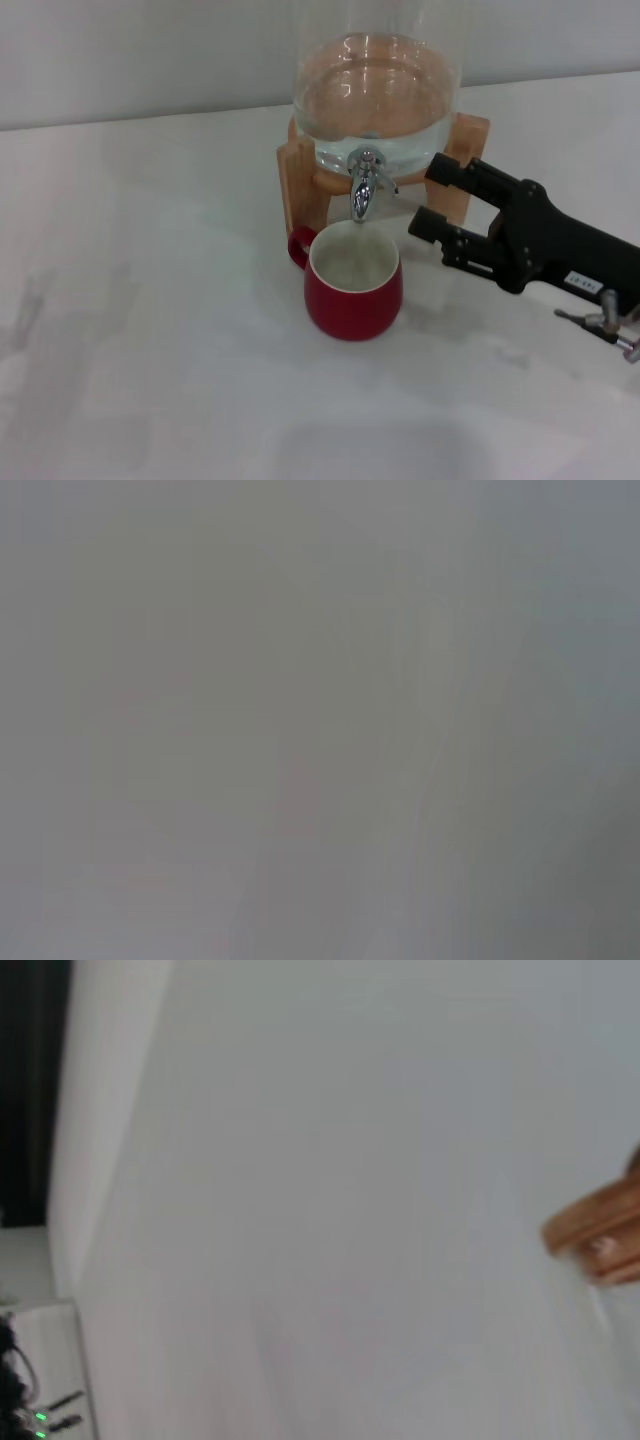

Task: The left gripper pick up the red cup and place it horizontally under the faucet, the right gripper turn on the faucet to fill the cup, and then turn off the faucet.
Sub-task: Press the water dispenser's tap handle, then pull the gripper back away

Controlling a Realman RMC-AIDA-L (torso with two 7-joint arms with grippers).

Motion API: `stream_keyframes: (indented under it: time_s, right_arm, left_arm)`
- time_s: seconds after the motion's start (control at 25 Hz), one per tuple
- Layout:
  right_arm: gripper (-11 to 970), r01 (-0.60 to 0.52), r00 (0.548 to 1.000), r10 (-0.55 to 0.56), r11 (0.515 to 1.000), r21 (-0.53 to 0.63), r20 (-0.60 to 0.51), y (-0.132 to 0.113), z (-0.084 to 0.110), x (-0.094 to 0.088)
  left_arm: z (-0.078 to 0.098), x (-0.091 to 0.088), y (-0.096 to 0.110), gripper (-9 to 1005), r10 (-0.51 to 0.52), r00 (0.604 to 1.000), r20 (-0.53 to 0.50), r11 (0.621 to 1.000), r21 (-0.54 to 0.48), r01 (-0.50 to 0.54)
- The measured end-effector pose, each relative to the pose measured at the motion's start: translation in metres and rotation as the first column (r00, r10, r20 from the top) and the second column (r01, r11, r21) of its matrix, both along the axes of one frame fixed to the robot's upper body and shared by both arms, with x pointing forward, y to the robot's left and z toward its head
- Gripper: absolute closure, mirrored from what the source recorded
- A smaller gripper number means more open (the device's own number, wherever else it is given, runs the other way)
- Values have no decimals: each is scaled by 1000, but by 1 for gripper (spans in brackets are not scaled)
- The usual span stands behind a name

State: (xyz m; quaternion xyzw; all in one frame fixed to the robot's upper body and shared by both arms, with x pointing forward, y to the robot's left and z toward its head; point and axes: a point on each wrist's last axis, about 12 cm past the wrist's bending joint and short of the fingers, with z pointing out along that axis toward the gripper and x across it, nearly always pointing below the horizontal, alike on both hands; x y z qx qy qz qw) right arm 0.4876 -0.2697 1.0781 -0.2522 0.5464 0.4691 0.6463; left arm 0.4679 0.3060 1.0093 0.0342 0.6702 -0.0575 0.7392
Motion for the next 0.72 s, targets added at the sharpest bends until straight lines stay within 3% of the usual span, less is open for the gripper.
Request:
stream_keyframes:
  time_s: [0.32, 0.72]
  right_arm:
    - [179, -59, 998, 59, 998, -16, -21, 13, -5, -4]
    - [179, -89, 994, 84, 993, -72, -69, 27, -10, 7]
  left_arm:
    - [1, 2, -2, 120, -10, 1000, 2, 1000, 3, 10]
    - [0, 5, -3, 119, -15, 1000, -9, 1000, 5, 15]
